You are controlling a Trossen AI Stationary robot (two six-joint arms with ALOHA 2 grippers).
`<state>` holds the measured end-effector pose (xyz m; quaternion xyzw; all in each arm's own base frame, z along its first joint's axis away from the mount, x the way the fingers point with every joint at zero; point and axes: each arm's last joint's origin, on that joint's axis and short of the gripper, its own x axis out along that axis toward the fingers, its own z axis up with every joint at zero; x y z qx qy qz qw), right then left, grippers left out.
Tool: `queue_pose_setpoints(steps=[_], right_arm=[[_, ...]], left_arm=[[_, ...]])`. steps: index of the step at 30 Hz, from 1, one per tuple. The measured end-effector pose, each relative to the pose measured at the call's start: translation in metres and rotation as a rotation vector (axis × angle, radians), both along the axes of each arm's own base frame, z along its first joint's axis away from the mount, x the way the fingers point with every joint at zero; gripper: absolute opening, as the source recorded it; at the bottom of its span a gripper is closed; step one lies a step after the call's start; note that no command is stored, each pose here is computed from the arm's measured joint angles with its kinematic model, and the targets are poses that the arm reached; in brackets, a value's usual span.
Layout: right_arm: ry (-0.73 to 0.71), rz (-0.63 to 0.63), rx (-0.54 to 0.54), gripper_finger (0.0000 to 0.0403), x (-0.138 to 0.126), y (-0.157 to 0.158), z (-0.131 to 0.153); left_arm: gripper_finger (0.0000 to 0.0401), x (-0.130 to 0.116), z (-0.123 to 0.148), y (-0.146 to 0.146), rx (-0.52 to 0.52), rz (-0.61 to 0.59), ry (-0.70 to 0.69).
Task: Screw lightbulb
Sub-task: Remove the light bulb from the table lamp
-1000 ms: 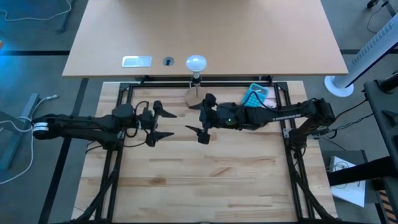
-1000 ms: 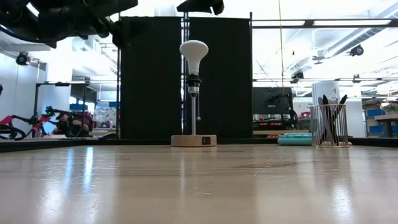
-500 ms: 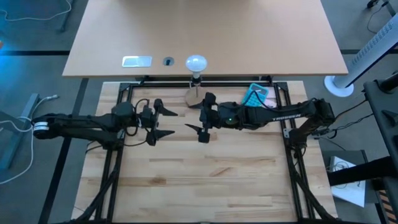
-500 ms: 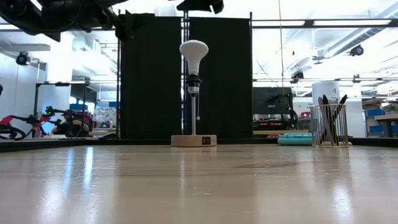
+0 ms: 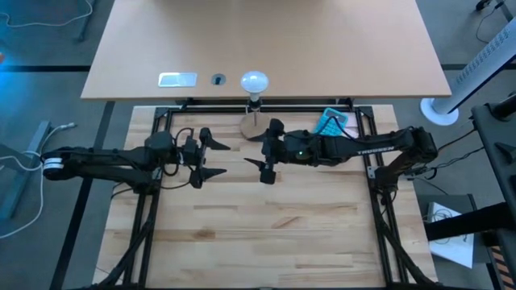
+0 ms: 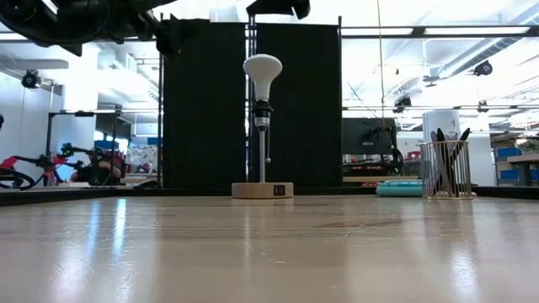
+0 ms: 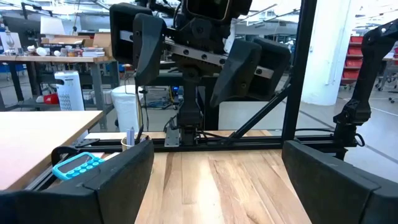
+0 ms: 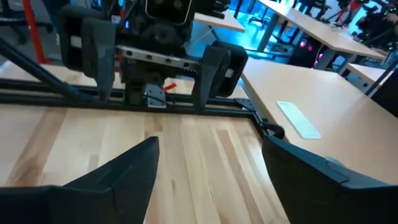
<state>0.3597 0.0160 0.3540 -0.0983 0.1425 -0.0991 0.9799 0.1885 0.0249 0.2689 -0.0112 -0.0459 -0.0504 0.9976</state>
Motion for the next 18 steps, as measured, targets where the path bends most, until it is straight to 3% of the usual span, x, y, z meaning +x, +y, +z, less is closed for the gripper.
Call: queue_pose_setpoints(steps=[18], right_arm=[[-0.073,-0.003,0.015,0.0266,-0.006,0.0,0.013]], left_arm=[[0.0346,0.0,0.0,0.0,0.008,0.0,-0.003]])
